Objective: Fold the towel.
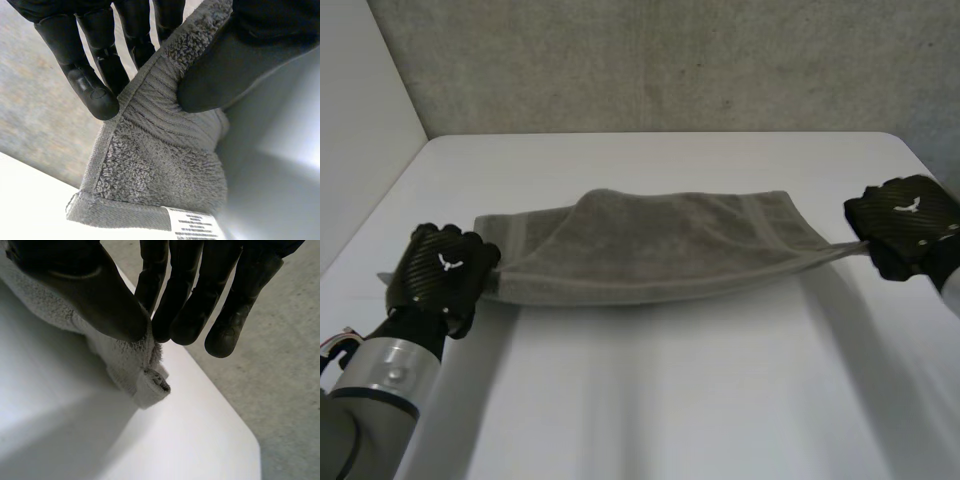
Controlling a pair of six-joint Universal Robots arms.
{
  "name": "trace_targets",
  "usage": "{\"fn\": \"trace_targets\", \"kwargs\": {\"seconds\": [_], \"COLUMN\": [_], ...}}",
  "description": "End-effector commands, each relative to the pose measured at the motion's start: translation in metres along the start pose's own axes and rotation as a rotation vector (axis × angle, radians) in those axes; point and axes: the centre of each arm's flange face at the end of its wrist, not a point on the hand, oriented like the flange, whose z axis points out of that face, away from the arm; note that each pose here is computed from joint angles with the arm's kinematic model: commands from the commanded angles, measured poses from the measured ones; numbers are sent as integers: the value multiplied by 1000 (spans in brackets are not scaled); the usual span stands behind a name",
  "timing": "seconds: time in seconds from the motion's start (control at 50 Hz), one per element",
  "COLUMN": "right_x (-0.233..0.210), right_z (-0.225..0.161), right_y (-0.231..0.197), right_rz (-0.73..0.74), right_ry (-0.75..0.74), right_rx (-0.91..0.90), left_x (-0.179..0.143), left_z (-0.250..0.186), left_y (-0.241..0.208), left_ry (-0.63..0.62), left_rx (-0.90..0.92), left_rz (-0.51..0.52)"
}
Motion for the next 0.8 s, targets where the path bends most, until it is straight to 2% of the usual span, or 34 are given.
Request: {"fn": "trace_targets", "kwargs": {"seconds": [0.02,0.16,0.34,0.42,0.58,0.8], "right_x": [11,11,22,24,2,-4], "right_z": [-29,-50,-36,-1,59,138], "right_y": [-16,-33,-40,-20,1,39], "right_rz": [-25,-44,-80,-92,-123,-150], "right_ry": [-33,-49,-44,-90,-187,-95], "right_rx": [-15,5,45,27,-11,-75], "left_x": [-13,-18,-28,-13,11,28], "left_z": [-20,-30,-14,18,82,167], "left_y": [-17,-29,-44,-33,-1,23], "left_ry": [-28,4,29,136,231,269], "left_rx": [37,27,65,33,-91,-142], "left_rz": [-6,-89,-142,-145,-157,-152]}}
